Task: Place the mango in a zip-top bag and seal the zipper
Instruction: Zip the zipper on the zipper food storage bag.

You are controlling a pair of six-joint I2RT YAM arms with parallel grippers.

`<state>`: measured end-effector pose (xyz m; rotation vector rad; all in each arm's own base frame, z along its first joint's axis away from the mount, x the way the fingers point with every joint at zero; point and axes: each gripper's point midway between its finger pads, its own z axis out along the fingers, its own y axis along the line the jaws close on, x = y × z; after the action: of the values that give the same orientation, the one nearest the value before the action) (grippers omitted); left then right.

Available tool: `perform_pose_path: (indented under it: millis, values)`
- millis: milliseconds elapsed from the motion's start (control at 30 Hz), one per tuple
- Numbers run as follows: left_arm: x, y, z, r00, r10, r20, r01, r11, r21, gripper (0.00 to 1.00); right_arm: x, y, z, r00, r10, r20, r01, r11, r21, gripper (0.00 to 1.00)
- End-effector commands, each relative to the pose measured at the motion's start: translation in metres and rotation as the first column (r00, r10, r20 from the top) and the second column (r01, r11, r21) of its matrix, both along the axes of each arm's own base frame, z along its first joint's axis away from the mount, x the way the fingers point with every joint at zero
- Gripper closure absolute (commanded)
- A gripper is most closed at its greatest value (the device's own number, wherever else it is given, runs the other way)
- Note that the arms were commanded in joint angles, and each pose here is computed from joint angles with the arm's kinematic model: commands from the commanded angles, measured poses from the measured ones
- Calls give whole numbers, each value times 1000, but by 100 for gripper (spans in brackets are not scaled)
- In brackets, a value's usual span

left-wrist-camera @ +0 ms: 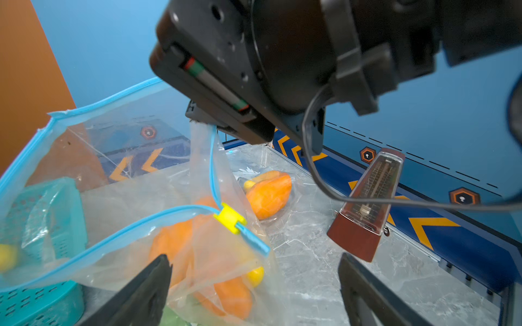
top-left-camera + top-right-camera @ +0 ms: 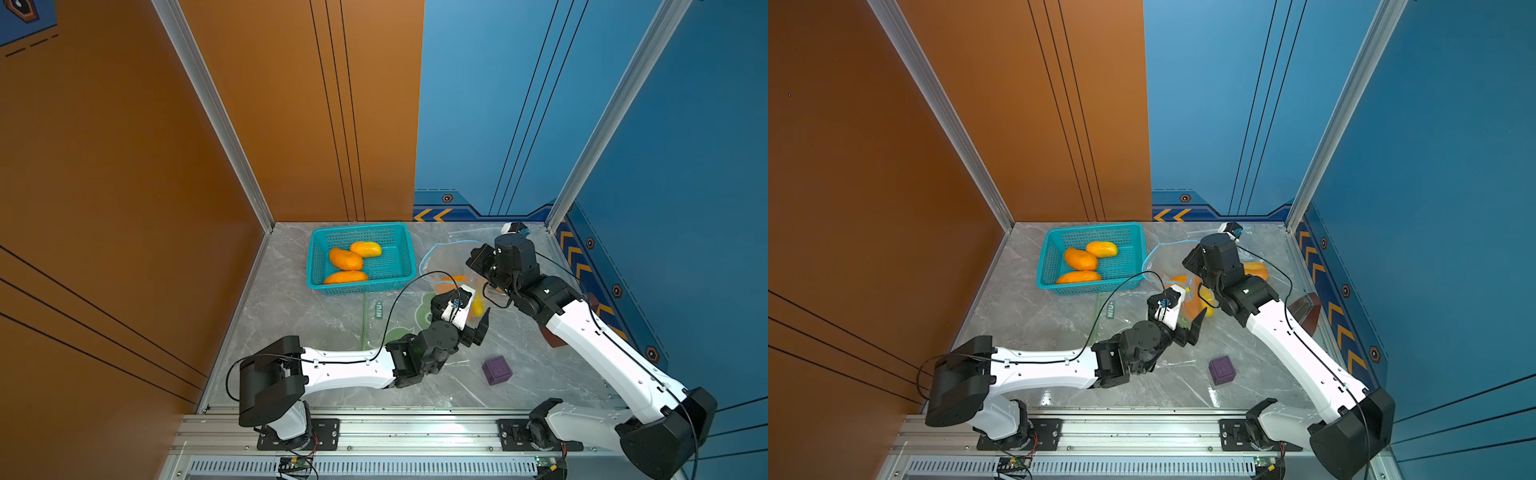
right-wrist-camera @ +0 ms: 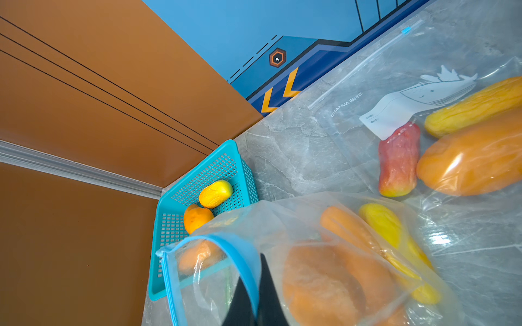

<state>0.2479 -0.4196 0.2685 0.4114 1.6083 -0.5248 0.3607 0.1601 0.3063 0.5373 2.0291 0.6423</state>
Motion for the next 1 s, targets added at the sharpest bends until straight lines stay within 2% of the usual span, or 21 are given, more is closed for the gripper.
perform_pose_path:
  millis: [0, 67, 133, 300, 500, 567, 767, 967]
  values:
    - [19, 11, 20, 991, 131, 23, -130, 990, -55, 8, -1, -4, 13, 999, -24, 48, 23, 1000, 21, 100]
    - [23, 15, 21, 988, 151, 16, -150, 987, -66, 12, -1, -4, 13, 999, -24, 47, 24, 1000, 18, 100]
    - [29, 18, 21, 987, 159, 10, -158, 984, -77, 21, -2, -4, 12, 999, -22, 47, 21, 1000, 15, 100]
    - [37, 25, 28, 989, 146, 14, -144, 985, -92, 52, -2, -5, 14, 998, -17, 56, 17, 1000, -2, 100]
    - [38, 18, 40, 999, 26, 47, -22, 996, -83, 86, -3, -8, 34, 994, 6, 107, -1, 999, -47, 100]
    - [40, 17, 49, 997, -7, 71, 13, 997, -76, 93, -3, -10, 43, 992, 12, 125, -5, 998, -59, 100]
    - [31, 6, 91, 965, -178, 194, 191, 981, -47, 100, -10, -13, 79, 978, 46, 204, -27, 995, -96, 99]
    - [28, 16, 131, 918, -272, 290, 298, 953, -51, 100, -27, -25, 115, 960, 58, 275, -24, 992, -128, 92]
